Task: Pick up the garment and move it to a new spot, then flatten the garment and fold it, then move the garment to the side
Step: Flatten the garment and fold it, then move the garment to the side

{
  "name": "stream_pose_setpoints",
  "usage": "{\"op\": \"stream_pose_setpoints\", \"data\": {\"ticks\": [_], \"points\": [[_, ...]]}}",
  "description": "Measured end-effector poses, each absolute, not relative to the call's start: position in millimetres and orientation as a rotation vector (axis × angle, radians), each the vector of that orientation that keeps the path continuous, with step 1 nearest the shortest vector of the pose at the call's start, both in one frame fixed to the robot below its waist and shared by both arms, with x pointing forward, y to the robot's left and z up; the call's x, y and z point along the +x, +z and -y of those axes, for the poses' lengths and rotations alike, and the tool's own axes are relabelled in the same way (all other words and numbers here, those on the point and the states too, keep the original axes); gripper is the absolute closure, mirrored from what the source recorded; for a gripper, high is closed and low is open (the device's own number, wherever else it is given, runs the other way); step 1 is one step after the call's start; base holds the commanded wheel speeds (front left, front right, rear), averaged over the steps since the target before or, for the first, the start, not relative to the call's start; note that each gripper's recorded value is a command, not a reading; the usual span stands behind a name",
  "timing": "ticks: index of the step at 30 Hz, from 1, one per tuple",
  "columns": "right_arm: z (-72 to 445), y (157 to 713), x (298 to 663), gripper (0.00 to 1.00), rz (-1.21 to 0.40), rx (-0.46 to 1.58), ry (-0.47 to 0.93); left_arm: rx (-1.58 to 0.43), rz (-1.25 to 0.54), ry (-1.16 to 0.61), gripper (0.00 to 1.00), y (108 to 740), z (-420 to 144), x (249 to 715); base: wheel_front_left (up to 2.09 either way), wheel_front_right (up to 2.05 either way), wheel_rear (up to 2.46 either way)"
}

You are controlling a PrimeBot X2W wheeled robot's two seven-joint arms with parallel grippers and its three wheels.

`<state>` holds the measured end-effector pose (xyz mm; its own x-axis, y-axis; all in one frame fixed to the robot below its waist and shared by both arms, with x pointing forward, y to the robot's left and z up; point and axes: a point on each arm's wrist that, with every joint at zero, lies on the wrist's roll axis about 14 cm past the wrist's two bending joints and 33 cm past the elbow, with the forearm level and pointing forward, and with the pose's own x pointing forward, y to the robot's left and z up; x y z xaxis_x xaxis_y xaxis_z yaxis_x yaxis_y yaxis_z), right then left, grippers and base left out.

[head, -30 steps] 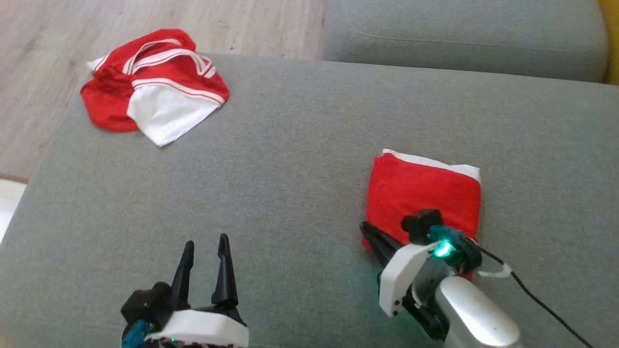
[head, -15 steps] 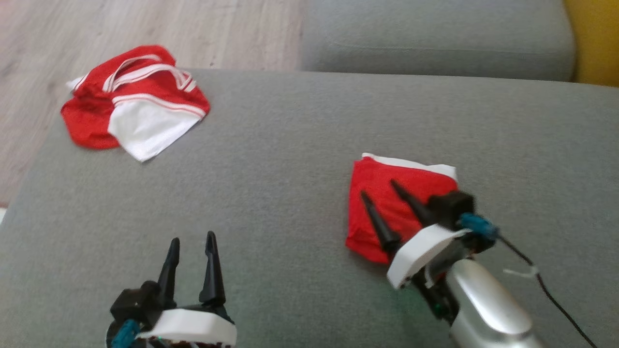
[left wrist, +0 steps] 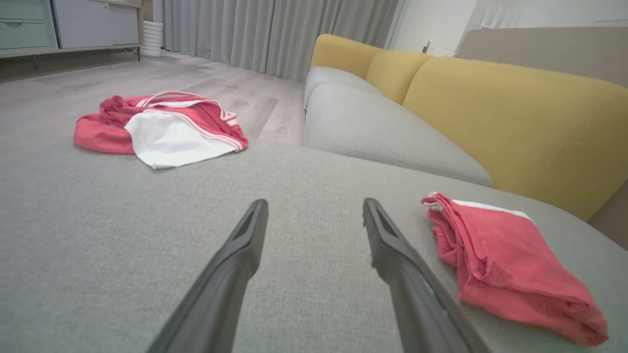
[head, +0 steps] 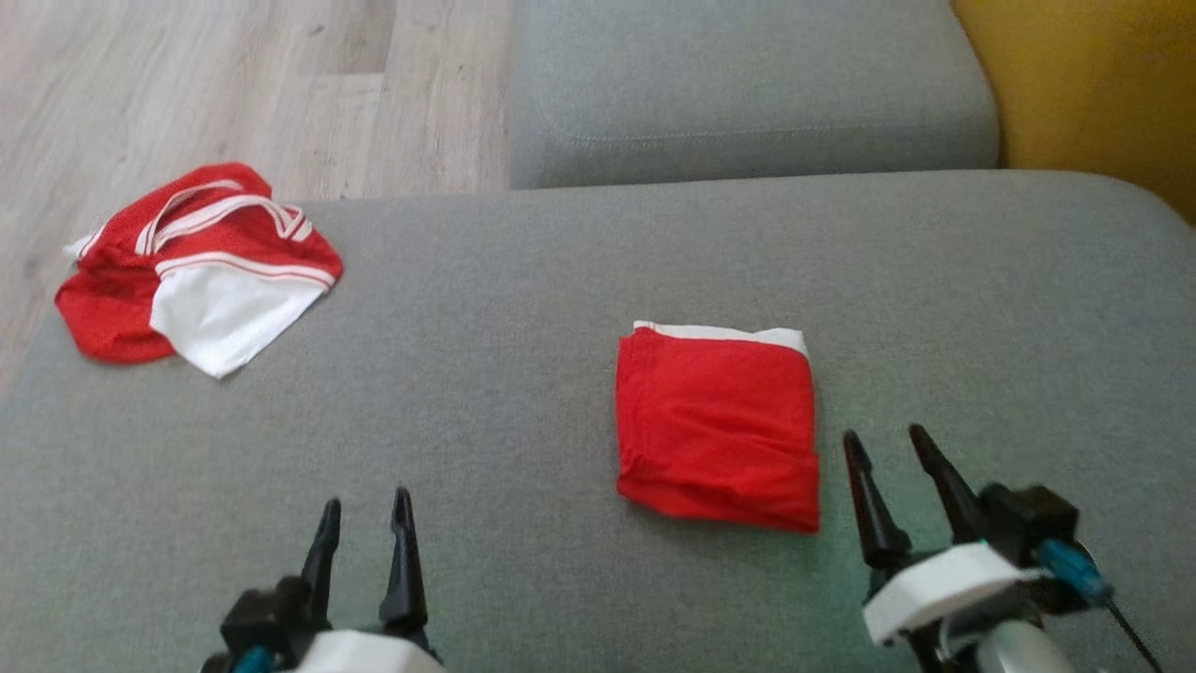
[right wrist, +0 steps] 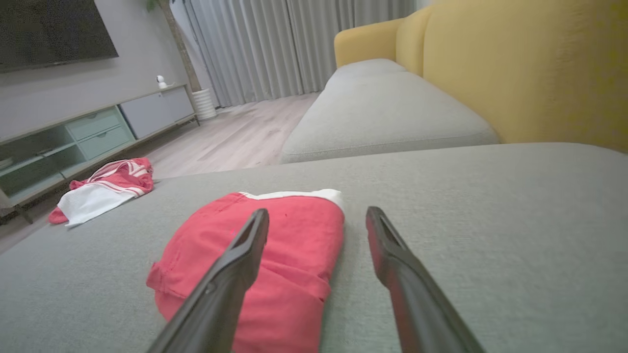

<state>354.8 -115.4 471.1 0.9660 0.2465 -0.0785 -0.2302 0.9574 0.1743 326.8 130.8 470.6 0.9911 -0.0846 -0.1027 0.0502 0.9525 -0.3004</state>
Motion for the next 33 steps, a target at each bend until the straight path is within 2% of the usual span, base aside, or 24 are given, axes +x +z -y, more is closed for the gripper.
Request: {"op": "stream_pose_setpoints", "data": {"ticks": [10, 33], "points": [[138.7, 463.3, 327.3, 0.00, -0.115, 0.148, 0.168, -0.270, -0.192, -0.066, 0.00, 445.7, -137.4, 308.0, 0.00, 0.00, 0.00], [141.7, 460.5, 328.6, 0.00, -0.138, 0.140, 0.162, -0.259, -0.183, -0.036, 0.00, 451.7, -148.3, 299.9, 0.00, 0.00, 0.00]]}}
